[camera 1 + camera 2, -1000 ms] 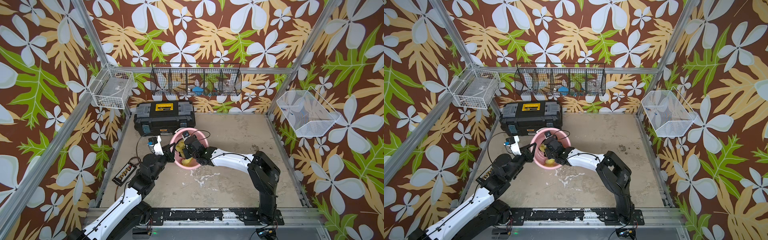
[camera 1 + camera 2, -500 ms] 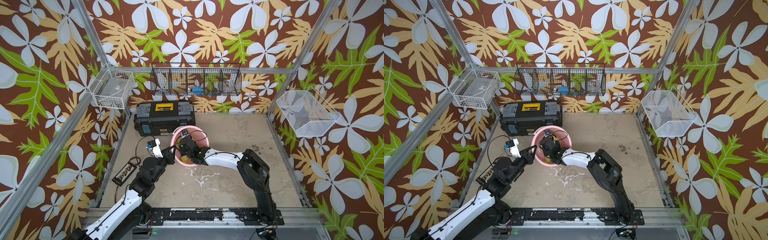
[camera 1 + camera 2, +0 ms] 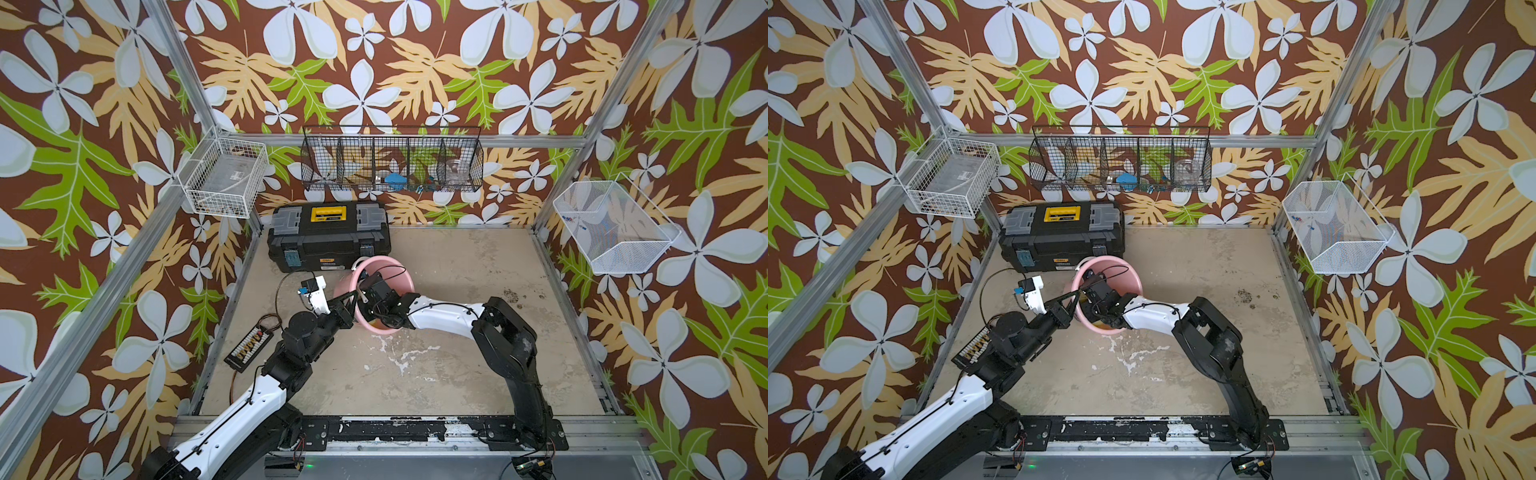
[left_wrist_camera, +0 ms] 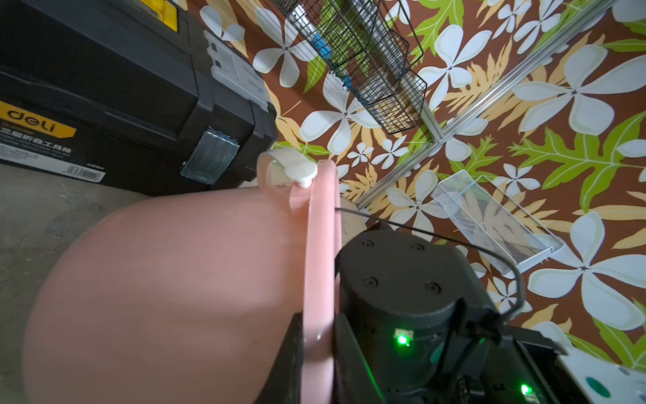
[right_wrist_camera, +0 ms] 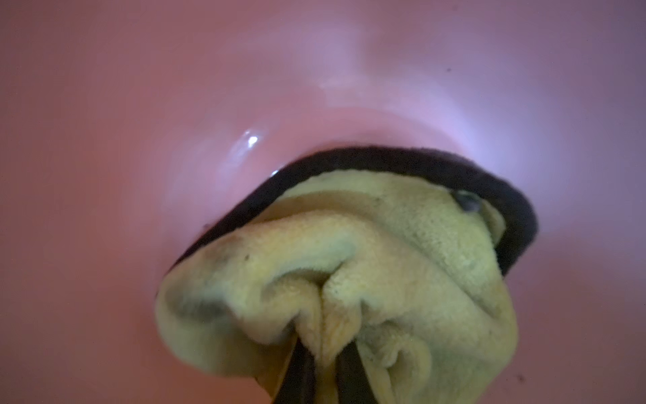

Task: Wipe the inside of the bucket with a cloth
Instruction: Wipe the dirt from the inside of the bucket, then adjust the bucket at the center of the board.

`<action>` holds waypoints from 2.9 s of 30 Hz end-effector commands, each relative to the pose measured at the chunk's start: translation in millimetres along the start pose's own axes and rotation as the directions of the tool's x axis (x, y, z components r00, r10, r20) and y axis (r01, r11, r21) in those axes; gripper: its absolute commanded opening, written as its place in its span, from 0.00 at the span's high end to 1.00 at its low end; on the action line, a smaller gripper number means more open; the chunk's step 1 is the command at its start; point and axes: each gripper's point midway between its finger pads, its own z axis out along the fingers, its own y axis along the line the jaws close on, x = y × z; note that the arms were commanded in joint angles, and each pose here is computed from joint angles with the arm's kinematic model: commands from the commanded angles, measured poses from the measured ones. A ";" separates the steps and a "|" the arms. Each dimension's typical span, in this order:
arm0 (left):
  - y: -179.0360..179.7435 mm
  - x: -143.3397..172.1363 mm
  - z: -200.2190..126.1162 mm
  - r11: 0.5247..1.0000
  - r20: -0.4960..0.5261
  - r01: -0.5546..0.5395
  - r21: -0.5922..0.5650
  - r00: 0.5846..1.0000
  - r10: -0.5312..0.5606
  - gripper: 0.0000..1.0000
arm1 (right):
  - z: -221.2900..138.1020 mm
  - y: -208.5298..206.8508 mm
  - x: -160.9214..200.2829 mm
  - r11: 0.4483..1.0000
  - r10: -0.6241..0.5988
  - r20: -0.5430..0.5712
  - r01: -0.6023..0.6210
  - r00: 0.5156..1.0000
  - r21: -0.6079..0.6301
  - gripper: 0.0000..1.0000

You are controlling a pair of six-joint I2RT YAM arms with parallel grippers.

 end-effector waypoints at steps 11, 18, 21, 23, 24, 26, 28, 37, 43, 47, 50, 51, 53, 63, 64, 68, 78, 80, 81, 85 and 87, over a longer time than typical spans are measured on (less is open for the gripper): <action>14.8 12.8 3.3 0.995 -0.086 -0.016 -0.095 0.996 0.008 1.00 | -67.7 59.9 -58.2 0.966 0.043 0.204 0.012 0.978 -0.259 1.00; 23.6 25.7 0.7 0.994 -0.116 0.009 -0.109 0.993 -0.022 1.00 | -56.5 58.2 -59.6 0.968 0.045 0.199 0.006 0.979 -0.250 1.00; 24.9 27.0 -0.4 0.994 -0.116 0.011 -0.109 0.993 -0.024 1.00 | -54.7 58.2 -61.7 0.970 0.039 0.204 0.013 0.978 -0.245 1.00; 23.5 26.8 0.3 0.994 -0.120 0.011 -0.107 0.992 -0.024 1.00 | -53.6 57.2 -63.1 0.971 0.040 0.202 0.010 0.979 -0.240 1.00; 23.2 26.9 0.7 0.994 -0.124 0.011 -0.108 0.992 -0.024 1.00 | -53.2 56.4 -63.0 0.971 0.044 0.203 0.006 0.978 -0.240 1.00; 21.4 24.9 0.5 0.994 -0.123 0.009 -0.109 0.992 -0.023 1.00 | -53.3 54.6 -62.3 0.969 0.064 0.204 -0.012 0.977 -0.246 1.00; 18.1 21.2 -1.5 0.995 -0.110 0.010 -0.097 0.994 -0.021 1.00 | -51.8 49.8 -59.6 0.970 0.079 0.199 -0.030 0.977 -0.240 1.00; -9.7 11.2 -5.5 0.998 -0.095 0.064 0.021 0.994 -0.062 1.00 | -78.1 10.8 -70.8 0.991 0.089 0.244 -0.062 0.966 -0.118 1.00; -13.2 19.6 -2.6 0.994 -0.134 0.100 0.048 0.987 -0.092 1.00 | -98.7 22.3 -79.2 0.983 0.087 0.284 -0.035 0.955 -0.183 1.00; -22.4 22.7 -3.9 0.988 -0.162 0.125 0.092 0.981 -0.109 1.00 | -103.1 27.2 -81.8 0.976 0.094 0.294 -0.029 0.951 -0.216 1.00; -36.2 19.4 -6.3 0.980 -0.180 0.142 0.141 0.977 -0.116 1.00 | -113.4 24.5 -88.6 0.974 0.100 0.329 -0.025 0.939 -0.227 1.00; -41.0 18.0 -7.2 0.977 -0.186 0.146 0.156 0.976 -0.116 1.00 | -117.6 23.0 -91.1 0.974 0.099 0.339 -0.022 0.935 -0.225 1.00; -47.7 16.0 -8.7 0.972 -0.194 0.154 0.177 0.974 -0.119 1.00 | -125.2 20.5 -93.8 0.977 0.089 0.353 -0.014 0.931 -0.212 1.00; -39.4 40.3 -10.1 0.950 -0.257 0.235 0.205 0.950 -0.180 1.00 | -140.3 9.7 -76.1 0.982 0.073 0.352 -0.006 0.933 -0.190 1.00; -39.0 41.4 -10.6 0.948 -0.258 0.242 0.207 0.948 -0.185 1.00 | -139.7 8.4 -72.6 0.981 0.081 0.349 -0.013 0.933 -0.192 1.00; -36.7 46.7 -11.5 0.942 -0.274 0.264 0.206 0.940 -0.203 1.00 | -135.5 2.2 -57.7 0.979 0.111 0.332 -0.047 0.937 -0.197 1.00; -16.5 54.7 -11.7 0.962 -0.276 0.252 0.104 0.937 -0.215 1.00 | -100.6 2.7 -27.1 0.944 0.223 0.274 -0.138 0.935 -0.299 1.00; -11.2 55.7 -11.6 0.969 -0.277 0.235 0.071 0.938 -0.207 1.00 | -91.3 3.5 -24.9 0.941 0.231 0.263 -0.146 0.937 -0.305 1.00; -8.9 56.5 -11.5 0.973 -0.282 0.223 0.054 0.939 -0.199 1.00 | -87.7 5.1 -24.1 0.939 0.235 0.258 -0.151 0.937 -0.308 1.00; 1.8 57.9 -11.1 0.986 -0.306 0.161 -0.035 0.938 -0.164 0.98 | -83.6 11.0 -22.5 0.932 0.247 0.257 -0.156 0.934 -0.329 1.00; 4.4 56.1 -11.6 0.989 -0.312 0.133 -0.065 0.939 -0.146 0.87 | -84.8 13.1 -24.3 0.929 0.250 0.265 -0.153 0.931 -0.336 1.00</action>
